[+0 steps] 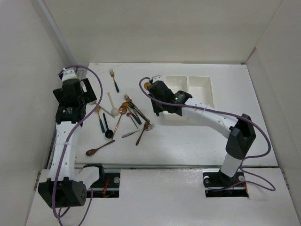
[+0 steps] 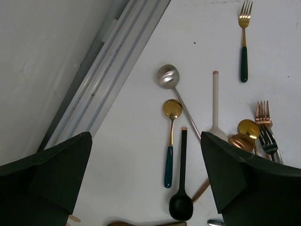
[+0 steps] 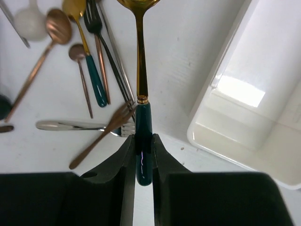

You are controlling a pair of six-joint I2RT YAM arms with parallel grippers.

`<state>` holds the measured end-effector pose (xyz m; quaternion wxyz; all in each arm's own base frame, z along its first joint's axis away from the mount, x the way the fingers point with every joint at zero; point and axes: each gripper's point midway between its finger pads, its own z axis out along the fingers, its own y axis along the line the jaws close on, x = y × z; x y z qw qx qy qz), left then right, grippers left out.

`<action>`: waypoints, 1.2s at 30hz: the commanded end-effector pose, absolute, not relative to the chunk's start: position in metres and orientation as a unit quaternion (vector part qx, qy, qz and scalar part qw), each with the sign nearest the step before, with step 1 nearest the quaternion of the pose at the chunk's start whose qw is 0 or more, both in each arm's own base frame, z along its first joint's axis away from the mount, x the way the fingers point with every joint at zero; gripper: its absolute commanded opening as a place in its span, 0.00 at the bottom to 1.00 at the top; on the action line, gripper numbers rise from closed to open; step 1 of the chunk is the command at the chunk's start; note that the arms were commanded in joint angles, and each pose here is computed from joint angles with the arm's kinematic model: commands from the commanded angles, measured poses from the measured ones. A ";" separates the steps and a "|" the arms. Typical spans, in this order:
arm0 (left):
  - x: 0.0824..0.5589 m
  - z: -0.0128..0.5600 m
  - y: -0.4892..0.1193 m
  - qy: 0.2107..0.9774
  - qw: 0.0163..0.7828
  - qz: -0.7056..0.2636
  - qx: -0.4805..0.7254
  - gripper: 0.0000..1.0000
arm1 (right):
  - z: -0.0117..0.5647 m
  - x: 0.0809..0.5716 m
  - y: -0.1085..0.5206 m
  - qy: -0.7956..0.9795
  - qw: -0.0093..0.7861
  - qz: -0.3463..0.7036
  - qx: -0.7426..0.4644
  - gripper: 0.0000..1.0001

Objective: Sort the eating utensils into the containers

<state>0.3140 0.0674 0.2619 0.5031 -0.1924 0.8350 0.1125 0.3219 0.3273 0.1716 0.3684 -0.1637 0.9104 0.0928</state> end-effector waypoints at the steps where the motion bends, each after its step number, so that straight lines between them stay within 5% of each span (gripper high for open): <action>1: 0.313 0.273 0.071 0.820 0.523 0.114 -0.205 1.00 | 0.233 0.338 0.334 0.877 0.444 0.118 -0.139 0.00; 5: 0.313 0.266 0.070 0.823 0.519 0.111 -0.202 1.00 | 0.261 0.384 0.301 0.865 0.483 0.115 -0.075 0.00; 10: 0.319 0.262 0.053 0.837 0.518 0.075 -0.157 1.00 | 0.223 0.432 0.239 0.892 0.446 0.069 0.023 0.00; 17: 0.323 0.244 0.006 0.868 0.496 -0.012 -0.014 0.95 | 0.142 0.445 0.206 0.926 0.370 0.051 0.054 0.00; 24: 0.328 0.225 -0.002 0.884 0.468 -0.017 0.005 0.91 | 0.095 0.454 0.215 0.943 0.327 0.047 0.040 0.00; 30: 0.327 0.199 -0.010 0.901 0.433 -0.032 0.019 0.88 | 0.096 0.453 0.221 0.945 0.317 0.059 0.046 0.40; 36: 0.331 0.180 -0.014 0.917 0.398 -0.031 0.028 0.86 | 0.153 0.455 0.213 0.925 0.371 0.068 0.054 0.50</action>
